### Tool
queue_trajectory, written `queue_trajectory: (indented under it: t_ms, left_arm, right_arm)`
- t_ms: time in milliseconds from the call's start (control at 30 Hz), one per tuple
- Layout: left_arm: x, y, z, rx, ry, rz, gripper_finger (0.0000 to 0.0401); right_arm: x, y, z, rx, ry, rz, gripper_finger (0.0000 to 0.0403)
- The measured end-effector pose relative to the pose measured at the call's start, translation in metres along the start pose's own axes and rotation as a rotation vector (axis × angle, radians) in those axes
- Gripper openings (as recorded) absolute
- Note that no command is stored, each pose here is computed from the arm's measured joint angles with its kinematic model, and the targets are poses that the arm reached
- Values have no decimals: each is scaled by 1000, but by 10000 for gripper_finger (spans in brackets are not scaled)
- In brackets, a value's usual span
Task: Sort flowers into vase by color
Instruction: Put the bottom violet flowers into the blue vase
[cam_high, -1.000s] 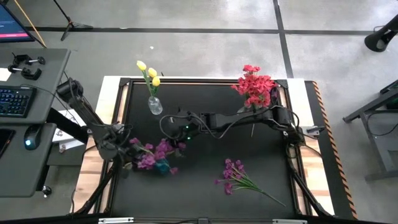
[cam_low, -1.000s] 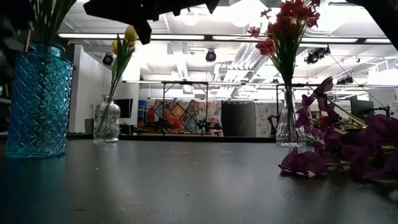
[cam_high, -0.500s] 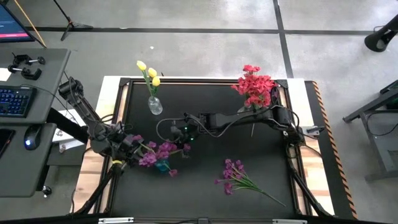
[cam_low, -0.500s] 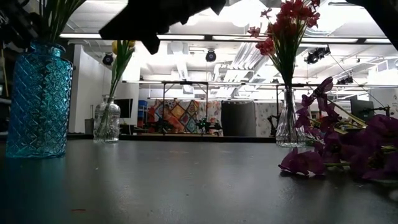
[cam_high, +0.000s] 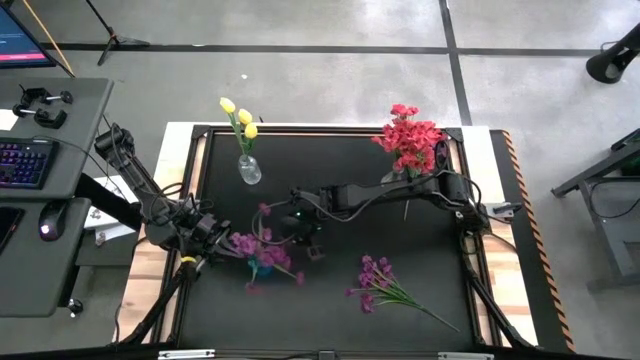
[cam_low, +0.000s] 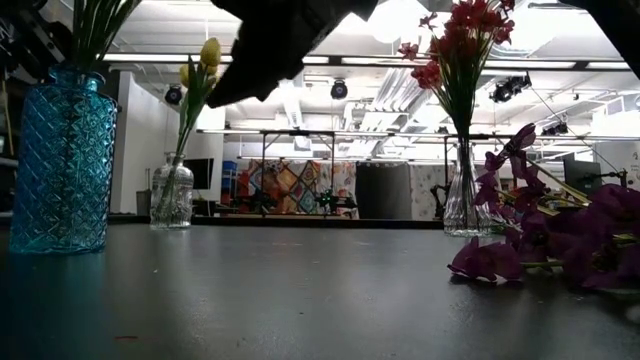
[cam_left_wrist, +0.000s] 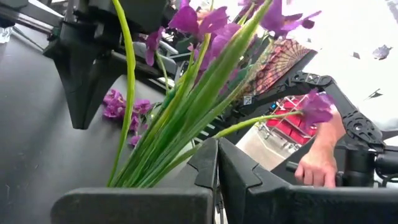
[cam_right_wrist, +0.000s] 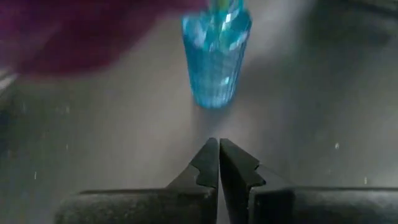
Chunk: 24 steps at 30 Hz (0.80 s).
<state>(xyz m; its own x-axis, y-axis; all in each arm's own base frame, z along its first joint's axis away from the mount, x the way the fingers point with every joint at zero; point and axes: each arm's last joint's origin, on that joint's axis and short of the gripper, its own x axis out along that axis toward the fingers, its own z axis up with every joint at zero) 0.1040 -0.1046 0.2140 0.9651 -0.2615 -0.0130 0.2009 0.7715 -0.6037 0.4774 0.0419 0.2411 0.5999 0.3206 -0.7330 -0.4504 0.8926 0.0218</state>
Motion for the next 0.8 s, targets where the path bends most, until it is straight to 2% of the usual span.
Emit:
queue_trajectory:
  t_ms: [300,433,533,633,800]
  left_arm:
    - [0,1,-1,5,8,6,0]
    - [0,1,-1,4,7,6,0]
    - [0,1,-1,4,7,6,0]
    - [0,1,-1,5,9,7,0]
    - [0,1,-1,7,9,7,0]
  right_arm:
    - [-17,-2,-2,-80,158,-43,39]
    - [-28,-6,0,-89,225,-92,52]
    - [-41,-10,2,-66,267,-81,59]
    - [-55,-12,-2,-20,319,-3,64]
    - [-63,-8,-24,204,429,275,65]
